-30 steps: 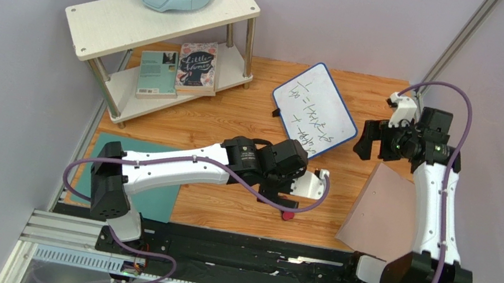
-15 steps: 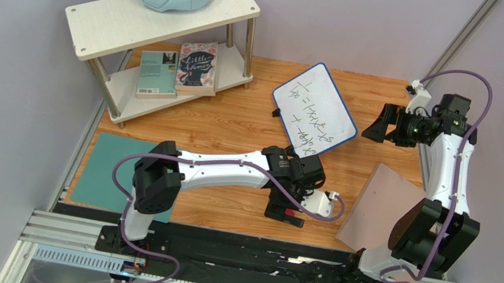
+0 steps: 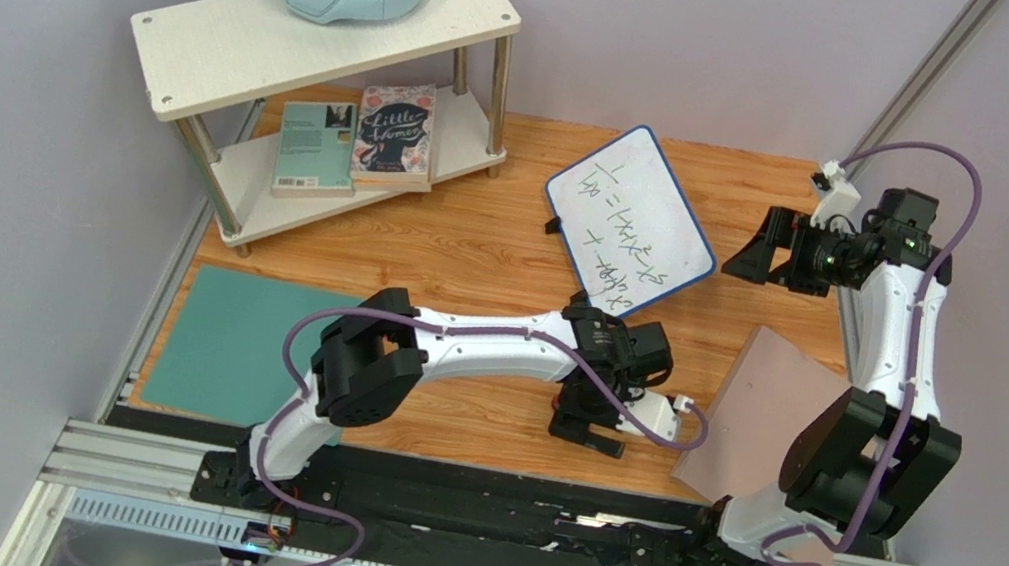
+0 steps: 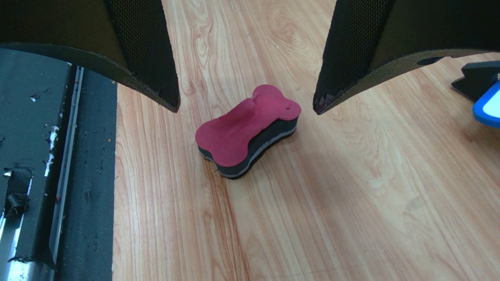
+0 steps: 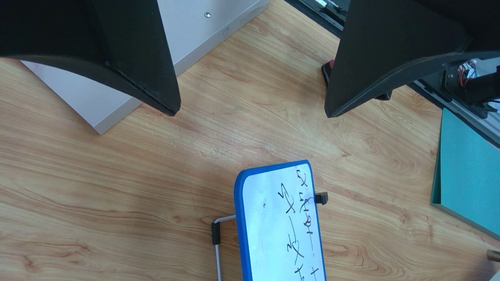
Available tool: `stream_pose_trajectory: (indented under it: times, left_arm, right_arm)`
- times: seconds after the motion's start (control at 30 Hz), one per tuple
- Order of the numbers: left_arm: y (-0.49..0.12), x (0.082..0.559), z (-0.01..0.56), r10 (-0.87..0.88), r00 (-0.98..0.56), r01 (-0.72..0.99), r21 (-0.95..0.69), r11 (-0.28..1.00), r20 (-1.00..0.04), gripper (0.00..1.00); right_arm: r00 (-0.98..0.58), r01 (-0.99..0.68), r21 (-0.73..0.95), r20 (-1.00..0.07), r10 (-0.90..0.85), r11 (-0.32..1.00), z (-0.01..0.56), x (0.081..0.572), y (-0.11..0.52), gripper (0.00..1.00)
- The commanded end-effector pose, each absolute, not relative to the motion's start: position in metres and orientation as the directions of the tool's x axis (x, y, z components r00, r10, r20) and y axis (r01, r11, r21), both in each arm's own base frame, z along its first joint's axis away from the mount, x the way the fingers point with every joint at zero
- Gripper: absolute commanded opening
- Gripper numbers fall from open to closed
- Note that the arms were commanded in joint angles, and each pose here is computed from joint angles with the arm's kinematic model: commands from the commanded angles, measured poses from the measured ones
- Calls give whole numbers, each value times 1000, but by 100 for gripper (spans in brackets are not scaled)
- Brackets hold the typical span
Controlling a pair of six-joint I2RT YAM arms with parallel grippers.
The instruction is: Erase the whiteboard
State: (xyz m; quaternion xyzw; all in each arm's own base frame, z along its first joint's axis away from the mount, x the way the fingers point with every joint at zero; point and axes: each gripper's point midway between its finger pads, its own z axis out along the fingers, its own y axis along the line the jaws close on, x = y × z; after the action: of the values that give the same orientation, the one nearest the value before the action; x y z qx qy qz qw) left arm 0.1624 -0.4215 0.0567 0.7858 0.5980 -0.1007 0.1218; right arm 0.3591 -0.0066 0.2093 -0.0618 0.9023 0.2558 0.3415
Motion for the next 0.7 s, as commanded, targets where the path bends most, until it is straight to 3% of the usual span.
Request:
stream_pose_trajectory:
  times: [0.0,0.3,0.43,0.67]
  left_arm:
    - [-429,166,55,909,291,957,79,-280,-300,87]
    - [-417,175,32,929,297,954,104,-281,-221,87]
    - [-419,194,27,941,281,950,190,-246,-187,87]
    - [-423,219,24,955,223,957,232,-176,-193,88]
  right_arm:
    - [-752,-287,431,-654,77,855,211,363,-5,100]
    - [-759,-278,431,-646,78,859,207,360,-5,100]
    - [-760,-277,433,-645,80,858,206,358,-5,100]
    - [-757,-271,433,-647,87,860,208,357,-6,100]
